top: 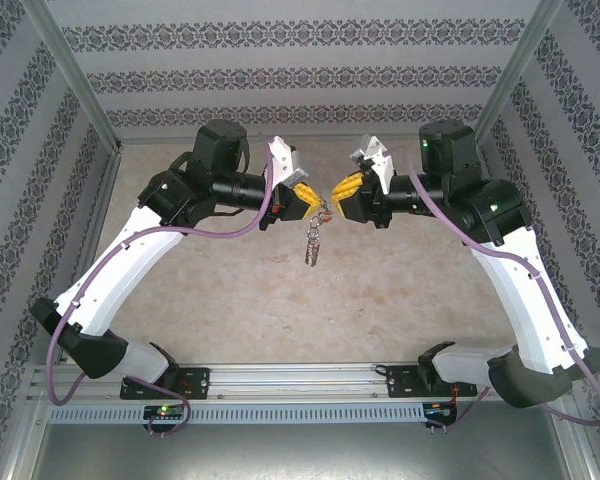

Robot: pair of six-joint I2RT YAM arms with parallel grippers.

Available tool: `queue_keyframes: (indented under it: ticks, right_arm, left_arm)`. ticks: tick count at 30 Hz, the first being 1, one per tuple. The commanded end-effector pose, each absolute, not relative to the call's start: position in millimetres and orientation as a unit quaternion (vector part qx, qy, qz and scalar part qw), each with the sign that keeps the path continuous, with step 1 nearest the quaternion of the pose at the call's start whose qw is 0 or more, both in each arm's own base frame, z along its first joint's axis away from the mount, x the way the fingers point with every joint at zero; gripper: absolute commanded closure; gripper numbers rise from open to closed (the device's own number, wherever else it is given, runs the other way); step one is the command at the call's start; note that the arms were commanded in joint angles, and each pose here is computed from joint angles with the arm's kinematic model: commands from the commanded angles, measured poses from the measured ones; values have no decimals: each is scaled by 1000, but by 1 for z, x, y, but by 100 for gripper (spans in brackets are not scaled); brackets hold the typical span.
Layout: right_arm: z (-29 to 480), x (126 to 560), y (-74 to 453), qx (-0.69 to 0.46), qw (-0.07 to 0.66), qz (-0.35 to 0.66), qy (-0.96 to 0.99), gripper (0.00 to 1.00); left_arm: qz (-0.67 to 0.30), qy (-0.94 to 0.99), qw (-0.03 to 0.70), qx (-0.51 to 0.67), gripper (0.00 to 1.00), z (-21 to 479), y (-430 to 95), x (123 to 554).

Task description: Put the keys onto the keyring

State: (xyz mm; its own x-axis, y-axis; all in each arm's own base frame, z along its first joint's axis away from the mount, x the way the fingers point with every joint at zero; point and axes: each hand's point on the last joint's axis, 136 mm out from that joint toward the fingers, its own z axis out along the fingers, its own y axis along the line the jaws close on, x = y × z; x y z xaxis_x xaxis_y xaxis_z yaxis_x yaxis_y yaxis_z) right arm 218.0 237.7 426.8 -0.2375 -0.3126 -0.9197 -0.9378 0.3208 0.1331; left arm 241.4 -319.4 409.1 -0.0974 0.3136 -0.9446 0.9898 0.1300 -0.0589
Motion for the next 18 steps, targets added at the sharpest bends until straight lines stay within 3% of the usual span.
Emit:
queue_keyframes:
  ticks: [1,18]
  right_arm:
    - [443,202,246,-454,412,430,663,79]
    - [425,198,246,-443,380,454,673,86]
  left_arm:
    - [-419,581,458,526,100,440,-320,229]
    - [-457,557,482,498,100,465,-315,229]
